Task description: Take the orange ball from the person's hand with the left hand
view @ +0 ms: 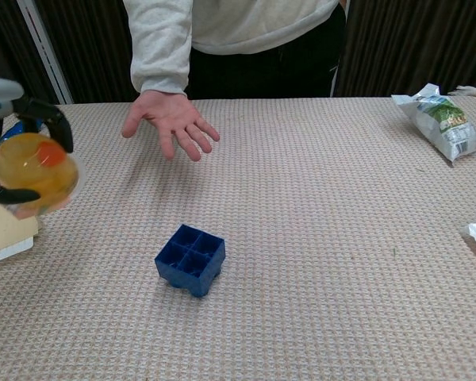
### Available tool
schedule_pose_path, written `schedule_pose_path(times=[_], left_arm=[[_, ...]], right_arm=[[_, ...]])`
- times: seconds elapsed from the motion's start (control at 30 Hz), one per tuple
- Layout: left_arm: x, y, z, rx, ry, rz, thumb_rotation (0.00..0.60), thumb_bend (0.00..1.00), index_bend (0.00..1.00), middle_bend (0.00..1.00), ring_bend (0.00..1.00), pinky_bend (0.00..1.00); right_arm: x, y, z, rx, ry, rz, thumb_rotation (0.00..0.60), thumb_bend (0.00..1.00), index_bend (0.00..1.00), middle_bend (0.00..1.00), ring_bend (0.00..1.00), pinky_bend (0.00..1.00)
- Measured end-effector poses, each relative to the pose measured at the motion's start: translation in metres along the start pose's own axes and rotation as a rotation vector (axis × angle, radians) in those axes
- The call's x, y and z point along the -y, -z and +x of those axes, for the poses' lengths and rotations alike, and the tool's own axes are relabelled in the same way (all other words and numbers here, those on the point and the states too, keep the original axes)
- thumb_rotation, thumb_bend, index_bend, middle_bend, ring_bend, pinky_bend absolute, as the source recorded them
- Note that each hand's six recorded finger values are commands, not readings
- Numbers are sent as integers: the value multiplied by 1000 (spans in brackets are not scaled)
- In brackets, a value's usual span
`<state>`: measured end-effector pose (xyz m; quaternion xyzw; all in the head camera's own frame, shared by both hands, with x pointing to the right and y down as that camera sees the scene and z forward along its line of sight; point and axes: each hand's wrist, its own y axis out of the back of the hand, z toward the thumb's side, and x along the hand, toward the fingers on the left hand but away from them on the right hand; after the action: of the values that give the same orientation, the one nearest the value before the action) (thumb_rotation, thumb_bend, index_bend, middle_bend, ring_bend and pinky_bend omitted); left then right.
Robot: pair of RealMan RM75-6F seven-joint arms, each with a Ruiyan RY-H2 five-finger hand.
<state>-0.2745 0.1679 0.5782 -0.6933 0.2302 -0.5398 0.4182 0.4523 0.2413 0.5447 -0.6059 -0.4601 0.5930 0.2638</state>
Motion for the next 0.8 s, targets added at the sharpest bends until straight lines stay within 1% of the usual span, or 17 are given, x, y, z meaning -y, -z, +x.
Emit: schedule_pose_path(times=[0.03,0.13,0.23,0.27,0.3,0.33,0.37,0.4,0.43,0.47,0.5,0.6,0.67,0.73,0.8], left_arm=[[2,2,-2,-2,4,-2,600,593,788,549,500,544],[19,12,-9,-11,35,-3,600,592,768,525,485,532],[43,22,-9,-23,68,11,600,574,694,443,432,497],[53,25,-8,-25,80,19,600,545,633,373,392,462],[60,26,-8,-26,89,25,600,501,546,267,318,401],[67,27,-7,-26,97,31,600,467,473,185,247,347],[76,26,-5,-25,109,36,600,417,346,82,134,253],[83,25,-4,-22,119,38,600,364,226,20,47,165],[88,24,-3,-20,131,38,600,331,160,2,12,117],[94,22,-3,-20,149,37,600,289,91,0,0,62],[97,22,-2,-22,165,36,600,254,57,0,0,28],[105,20,-1,-34,220,21,600,199,19,0,0,0],[104,18,0,-36,234,6,600,185,11,0,0,0],[100,17,0,-36,226,4,600,183,13,0,0,0],[94,18,-1,-33,203,1,600,183,15,0,0,0]], right_arm=[[0,0,0,2,2,0,600,73,147,0,0,0],[-1,0,0,4,9,3,600,74,147,0,0,0],[-2,0,1,2,16,6,600,73,147,0,0,0],[-2,1,1,2,17,7,600,73,147,0,0,0],[-2,1,1,2,18,8,600,73,147,0,0,0],[-2,1,1,1,18,8,600,73,147,0,0,0],[-3,1,2,2,19,9,600,74,147,0,0,0],[-3,1,2,2,20,9,600,73,147,0,0,0],[-3,2,2,2,21,9,600,73,147,0,0,0],[-3,2,2,3,21,9,600,73,147,0,0,0],[-3,2,2,3,21,10,600,74,147,0,0,0],[-4,3,2,3,20,10,600,73,146,0,0,0],[-4,4,3,2,22,12,600,73,147,0,0,0],[-5,4,3,3,23,10,600,74,147,0,0,0],[-5,5,4,4,23,11,600,74,146,0,0,0]])
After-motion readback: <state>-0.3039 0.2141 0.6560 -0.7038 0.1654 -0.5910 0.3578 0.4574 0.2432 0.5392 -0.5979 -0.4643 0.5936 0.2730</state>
